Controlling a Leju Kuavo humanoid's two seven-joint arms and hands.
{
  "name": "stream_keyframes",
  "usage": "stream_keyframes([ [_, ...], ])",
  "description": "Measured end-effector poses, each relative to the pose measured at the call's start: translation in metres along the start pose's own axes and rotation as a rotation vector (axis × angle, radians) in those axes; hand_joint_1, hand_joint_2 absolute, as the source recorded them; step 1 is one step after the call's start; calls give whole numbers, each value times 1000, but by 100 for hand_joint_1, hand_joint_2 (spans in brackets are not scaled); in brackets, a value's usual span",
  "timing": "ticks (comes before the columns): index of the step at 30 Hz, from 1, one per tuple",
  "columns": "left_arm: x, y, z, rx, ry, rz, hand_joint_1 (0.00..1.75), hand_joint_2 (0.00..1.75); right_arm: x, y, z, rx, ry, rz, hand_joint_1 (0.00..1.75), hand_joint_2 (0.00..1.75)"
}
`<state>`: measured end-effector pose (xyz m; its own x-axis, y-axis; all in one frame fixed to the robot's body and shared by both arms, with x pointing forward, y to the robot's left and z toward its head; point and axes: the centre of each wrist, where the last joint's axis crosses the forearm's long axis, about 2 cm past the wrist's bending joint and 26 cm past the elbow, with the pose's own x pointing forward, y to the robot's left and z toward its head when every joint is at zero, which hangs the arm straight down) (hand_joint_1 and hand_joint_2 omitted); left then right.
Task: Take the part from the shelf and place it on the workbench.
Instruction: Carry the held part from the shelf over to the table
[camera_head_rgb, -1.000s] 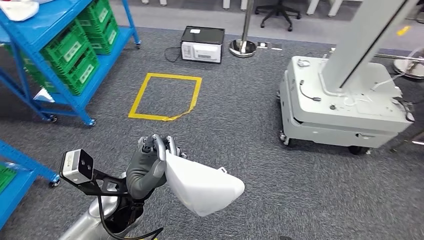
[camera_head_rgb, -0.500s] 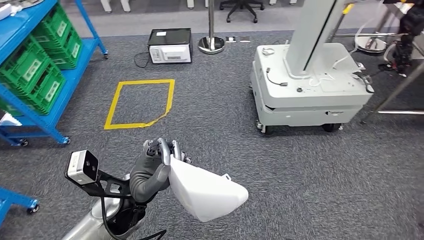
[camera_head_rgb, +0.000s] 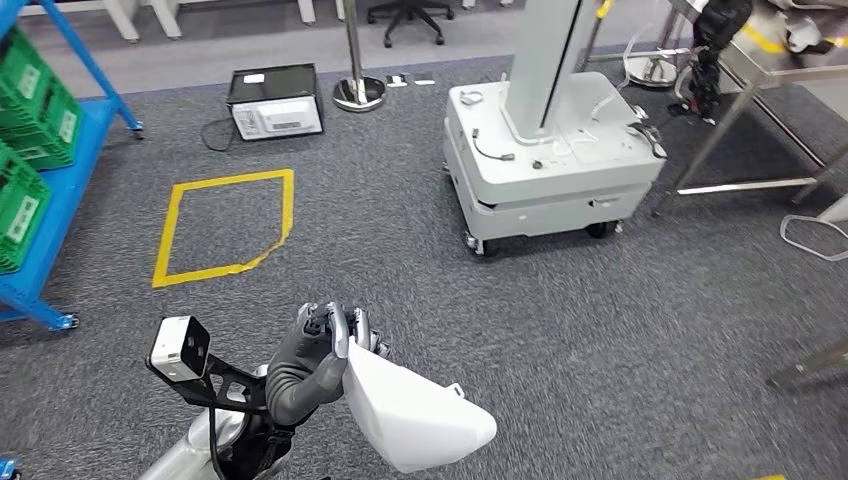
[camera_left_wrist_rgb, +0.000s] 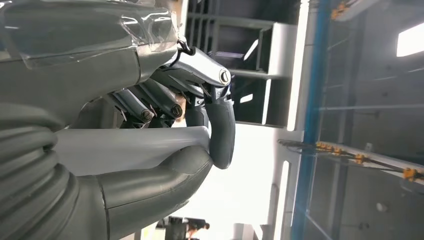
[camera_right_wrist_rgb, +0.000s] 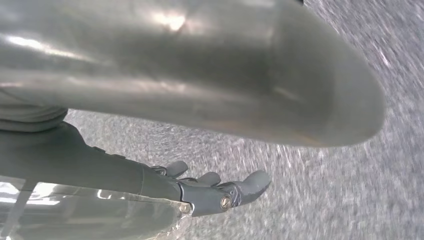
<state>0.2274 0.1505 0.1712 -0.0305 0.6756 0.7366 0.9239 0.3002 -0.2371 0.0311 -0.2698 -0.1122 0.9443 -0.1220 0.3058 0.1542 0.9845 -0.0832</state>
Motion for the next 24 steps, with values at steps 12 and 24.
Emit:
stream_keyframes([
  [12, -19, -13, 37, 51, 68, 2, 175, 175, -7, -3, 1, -45, 6, 48, 0, 0],
  [24, -18, -12, 49, 137, 33, 19, 175, 175, 21, -12, -6, -15, -53, 174, 0, 0],
])
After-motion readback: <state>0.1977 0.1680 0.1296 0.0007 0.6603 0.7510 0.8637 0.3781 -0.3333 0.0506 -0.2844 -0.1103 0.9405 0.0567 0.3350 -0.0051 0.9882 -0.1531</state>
